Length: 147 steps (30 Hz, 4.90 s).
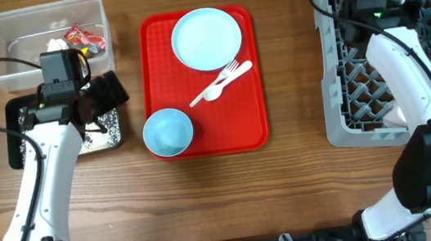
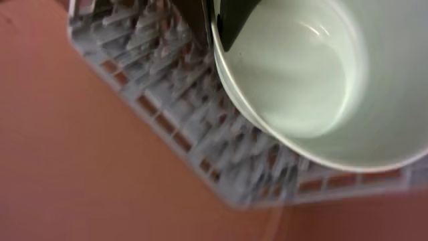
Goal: Sort waste into correct bins and load items into the dishwasher rack
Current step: 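Carry the green bowl right into the dish rack, then lower the green bowl into the rack's upper area and release, then move the right gripper back over the red tray to the light blue bowl, then grasp the light blue bowl rim with the right gripper and lift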
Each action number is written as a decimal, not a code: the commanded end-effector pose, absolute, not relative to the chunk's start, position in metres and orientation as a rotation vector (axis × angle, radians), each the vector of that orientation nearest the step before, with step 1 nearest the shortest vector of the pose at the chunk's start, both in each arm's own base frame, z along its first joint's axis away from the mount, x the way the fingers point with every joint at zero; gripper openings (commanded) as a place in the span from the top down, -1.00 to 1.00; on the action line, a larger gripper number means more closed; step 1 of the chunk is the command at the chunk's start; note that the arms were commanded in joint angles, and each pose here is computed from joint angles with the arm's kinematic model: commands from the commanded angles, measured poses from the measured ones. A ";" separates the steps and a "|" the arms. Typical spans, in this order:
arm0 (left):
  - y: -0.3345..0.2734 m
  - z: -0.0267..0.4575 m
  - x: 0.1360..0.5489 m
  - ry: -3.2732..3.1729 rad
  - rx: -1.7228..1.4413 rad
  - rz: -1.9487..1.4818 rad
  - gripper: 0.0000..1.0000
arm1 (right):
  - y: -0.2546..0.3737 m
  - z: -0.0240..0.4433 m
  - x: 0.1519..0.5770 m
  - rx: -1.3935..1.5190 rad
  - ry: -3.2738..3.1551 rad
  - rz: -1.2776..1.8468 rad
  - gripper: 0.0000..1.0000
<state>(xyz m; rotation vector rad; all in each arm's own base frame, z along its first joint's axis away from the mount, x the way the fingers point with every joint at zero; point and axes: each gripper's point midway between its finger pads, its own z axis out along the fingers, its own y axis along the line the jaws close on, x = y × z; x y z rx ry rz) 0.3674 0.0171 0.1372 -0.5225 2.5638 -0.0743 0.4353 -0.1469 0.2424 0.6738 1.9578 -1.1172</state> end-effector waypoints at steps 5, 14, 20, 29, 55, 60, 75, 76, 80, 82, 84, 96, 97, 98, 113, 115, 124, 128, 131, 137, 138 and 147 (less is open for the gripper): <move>0.017 0.134 0.368 2.572 -0.540 -0.087 -1.00 | -0.147 0.287 0.477 0.310 1.900 -1.381 0.92; 0.017 0.134 0.368 2.571 -0.540 -0.086 -1.00 | -0.134 0.227 0.507 0.008 2.042 -1.481 0.91; 0.017 0.134 0.368 2.572 -0.540 -0.086 -1.00 | -0.127 0.196 0.515 -0.089 2.096 -1.516 0.91; 0.017 0.134 0.368 2.571 -0.540 -0.086 -1.00 | -0.135 0.188 0.511 -0.071 2.099 -1.618 0.91; 0.017 0.134 0.368 2.571 -0.540 -0.086 -1.00 | -0.056 0.182 0.528 -0.215 2.038 -1.530 -0.08; 0.017 0.134 0.368 2.571 -0.540 -0.086 -1.00 | -0.044 0.196 0.531 -0.171 1.975 -1.518 -0.24; 0.017 0.134 0.368 2.571 -0.540 -0.086 -1.00 | -0.034 0.188 0.522 -0.148 1.997 -1.524 -0.31; 0.017 0.134 0.368 2.571 -0.540 -0.086 -1.00 | -0.035 0.186 0.521 -0.149 2.006 -1.523 -0.31; 0.017 0.134 0.368 2.571 -0.540 -0.086 -1.00 | -0.037 0.184 0.517 -0.120 2.011 -1.530 -0.31; 0.017 0.134 0.368 2.571 -0.540 -0.086 -1.00 | -0.037 0.187 0.516 -0.099 2.001 -1.538 -0.32; 0.017 0.134 0.368 2.570 -0.540 -0.086 -1.00 | -0.039 0.197 0.514 -0.025 1.966 -1.546 -0.34; 0.017 0.132 0.369 2.572 -0.540 -0.087 -1.00 | -0.002 0.260 0.512 0.060 1.807 -1.469 -0.49; 0.017 0.132 0.369 2.572 -0.540 -0.087 -1.00 | 0.008 0.256 0.513 0.029 1.812 -1.443 -0.49; 0.017 0.132 0.369 2.572 -0.540 -0.087 -1.00 | 0.014 0.251 0.515 -0.001 1.819 -1.423 -0.49; 0.017 0.131 0.367 2.583 -0.542 -0.084 -1.00 | 0.197 0.170 0.483 -0.384 2.164 -0.326 -0.55; 0.017 0.131 0.367 2.583 -0.542 -0.084 -1.00 | 0.245 0.182 0.459 -0.457 2.228 0.095 -0.53; 0.028 0.131 0.367 2.570 -0.578 -0.075 -1.00 | 0.317 0.151 0.378 -0.275 2.572 0.777 -0.28; 0.049 0.131 0.365 2.552 -0.653 -0.056 -1.00 | 0.333 0.126 0.353 -0.327 2.666 0.750 -0.15; 0.065 0.131 0.362 2.530 -0.741 -0.060 -1.00 | 0.341 0.110 0.339 -0.294 2.725 0.707 -0.06; 0.079 0.130 0.357 2.523 -0.802 -0.085 -1.00 | 0.340 0.061 0.320 -0.210 2.853 0.507 -0.03; 0.079 0.130 0.357 2.523 -0.802 -0.085 -1.00 | 0.337 0.052 0.317 -0.185 2.881 0.472 -0.03; 0.078 0.127 0.352 2.544 -0.808 -0.083 -1.00 | 0.328 0.036 0.316 -0.081 2.928 0.406 0.41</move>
